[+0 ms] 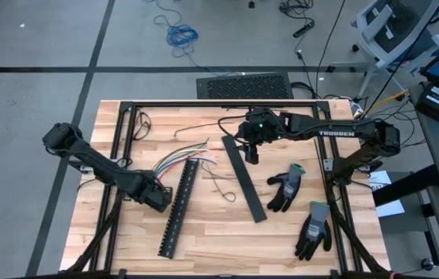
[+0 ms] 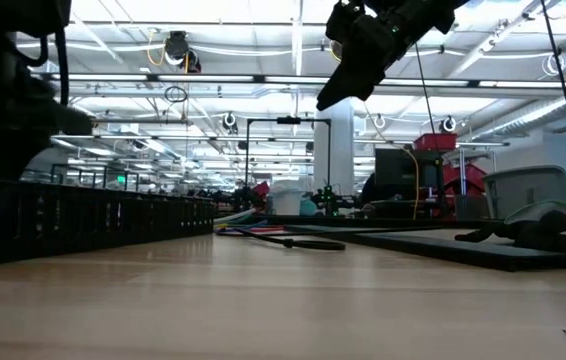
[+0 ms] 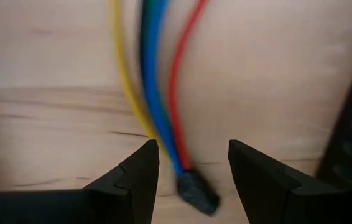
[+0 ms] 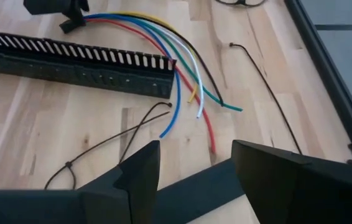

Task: Ziptie cables
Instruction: Wrap the black zip tie on the cables

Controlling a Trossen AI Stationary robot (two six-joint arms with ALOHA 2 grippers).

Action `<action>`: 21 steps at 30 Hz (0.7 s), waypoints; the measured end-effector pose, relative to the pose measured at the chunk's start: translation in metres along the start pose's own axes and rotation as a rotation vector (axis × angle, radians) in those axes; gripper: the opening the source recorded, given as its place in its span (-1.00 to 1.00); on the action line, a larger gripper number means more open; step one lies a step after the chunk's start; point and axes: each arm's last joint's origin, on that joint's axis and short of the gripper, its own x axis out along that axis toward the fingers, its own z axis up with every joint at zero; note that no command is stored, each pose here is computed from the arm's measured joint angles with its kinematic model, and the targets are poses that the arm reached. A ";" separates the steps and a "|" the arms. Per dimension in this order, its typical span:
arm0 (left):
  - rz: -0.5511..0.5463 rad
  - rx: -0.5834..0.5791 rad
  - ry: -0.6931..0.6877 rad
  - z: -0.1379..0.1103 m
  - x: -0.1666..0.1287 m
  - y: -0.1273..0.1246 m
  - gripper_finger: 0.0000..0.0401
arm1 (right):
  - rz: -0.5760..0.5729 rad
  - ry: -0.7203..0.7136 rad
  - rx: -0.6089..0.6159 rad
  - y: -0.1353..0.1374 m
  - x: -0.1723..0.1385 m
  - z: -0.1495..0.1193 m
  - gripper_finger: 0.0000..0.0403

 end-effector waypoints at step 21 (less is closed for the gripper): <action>0.038 -0.079 -0.046 -0.001 0.034 0.016 -0.46 | 0.001 0.030 0.043 0.001 -0.001 -0.003 -0.05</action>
